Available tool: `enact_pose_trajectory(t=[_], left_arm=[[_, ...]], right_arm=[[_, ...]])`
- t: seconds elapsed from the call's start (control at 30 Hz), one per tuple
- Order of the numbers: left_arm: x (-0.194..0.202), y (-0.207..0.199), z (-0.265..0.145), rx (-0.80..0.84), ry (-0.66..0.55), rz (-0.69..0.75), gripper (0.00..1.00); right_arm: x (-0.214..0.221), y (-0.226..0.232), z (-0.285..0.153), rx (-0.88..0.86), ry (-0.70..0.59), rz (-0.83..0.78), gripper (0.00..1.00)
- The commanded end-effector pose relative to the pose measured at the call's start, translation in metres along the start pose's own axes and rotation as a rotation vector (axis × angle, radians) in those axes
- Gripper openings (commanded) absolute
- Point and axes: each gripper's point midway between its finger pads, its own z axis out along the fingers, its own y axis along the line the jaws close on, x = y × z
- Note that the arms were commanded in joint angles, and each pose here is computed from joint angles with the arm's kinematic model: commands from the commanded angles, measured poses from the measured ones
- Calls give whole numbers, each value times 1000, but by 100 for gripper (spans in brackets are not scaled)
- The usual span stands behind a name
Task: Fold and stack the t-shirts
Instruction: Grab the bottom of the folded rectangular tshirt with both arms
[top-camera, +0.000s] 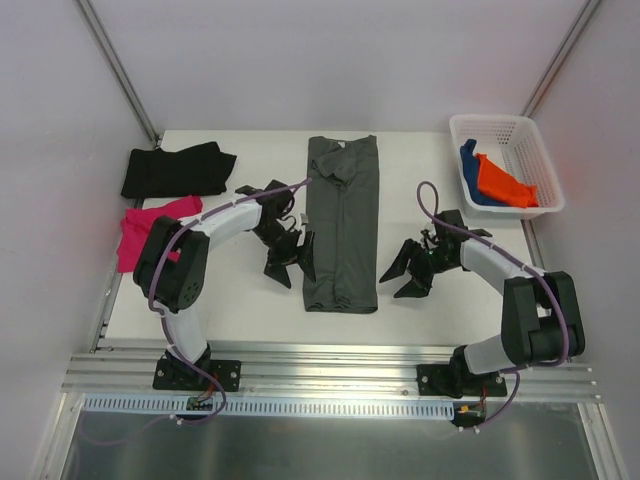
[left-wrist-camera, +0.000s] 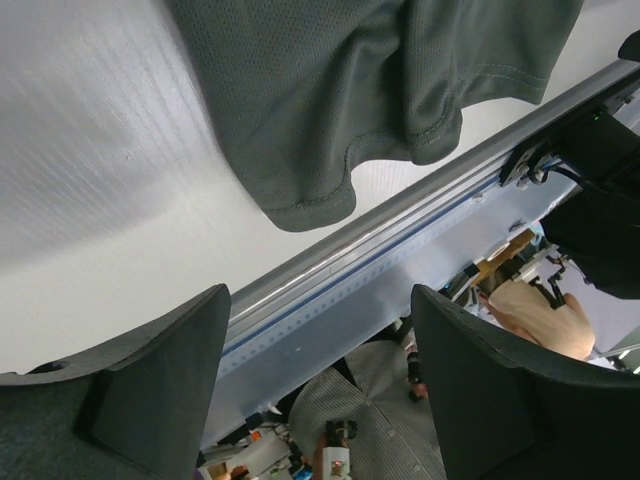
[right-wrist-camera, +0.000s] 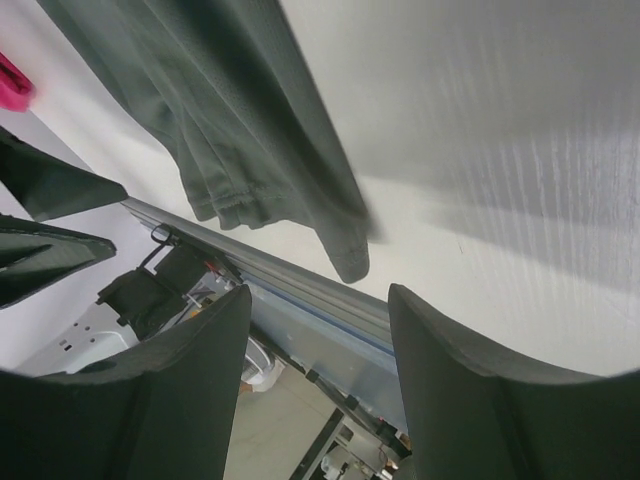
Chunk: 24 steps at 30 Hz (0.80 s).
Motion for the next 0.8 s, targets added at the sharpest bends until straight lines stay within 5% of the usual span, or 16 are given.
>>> enact_pose_trajectory(t=[0.0, 0.77], left_arm=[[-1, -6, 3, 43, 18, -42, 72], [11, 19, 44, 66, 165, -260, 55]], right_arm=[[-8, 11, 1, -52, -22, 20, 61], [35, 3, 44, 73, 191, 21, 54]])
